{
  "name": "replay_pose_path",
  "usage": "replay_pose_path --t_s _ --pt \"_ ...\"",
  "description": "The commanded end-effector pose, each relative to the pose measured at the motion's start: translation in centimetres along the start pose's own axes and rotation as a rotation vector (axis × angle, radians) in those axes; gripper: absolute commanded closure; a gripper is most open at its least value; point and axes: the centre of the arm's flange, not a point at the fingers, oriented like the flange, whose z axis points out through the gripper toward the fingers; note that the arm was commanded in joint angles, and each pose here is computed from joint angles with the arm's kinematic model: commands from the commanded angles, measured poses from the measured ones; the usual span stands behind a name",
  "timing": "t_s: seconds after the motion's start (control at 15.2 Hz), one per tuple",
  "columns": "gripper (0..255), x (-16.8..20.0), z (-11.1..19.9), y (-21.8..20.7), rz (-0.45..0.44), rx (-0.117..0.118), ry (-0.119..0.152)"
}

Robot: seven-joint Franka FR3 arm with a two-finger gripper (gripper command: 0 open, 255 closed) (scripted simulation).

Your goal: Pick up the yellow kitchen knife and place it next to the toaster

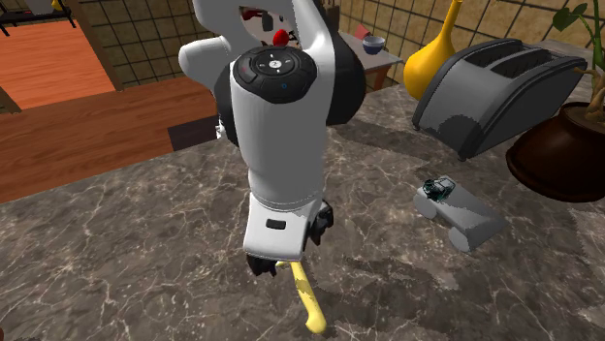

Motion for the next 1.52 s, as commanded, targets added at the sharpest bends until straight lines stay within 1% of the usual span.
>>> replay_pose_path --t_s 0.0,0.2,0.73,0.79,1.39,1.45 --pt "0 0.1 1.0 0.1 0.0 0.0 0.0" --pt "0 0.1 2.4 0.1 0.0 0.0 0.0" --pt "0 0.1 2.4 0.1 0.0 0.0 0.0" --pt "255 0.1 2.4 0.1 0.0 0.0 0.0" --pt "255 0.1 2.4 0.1 0.0 0.0 0.0" --pt "255 0.1 1.8 0.1 0.0 0.0 0.0"
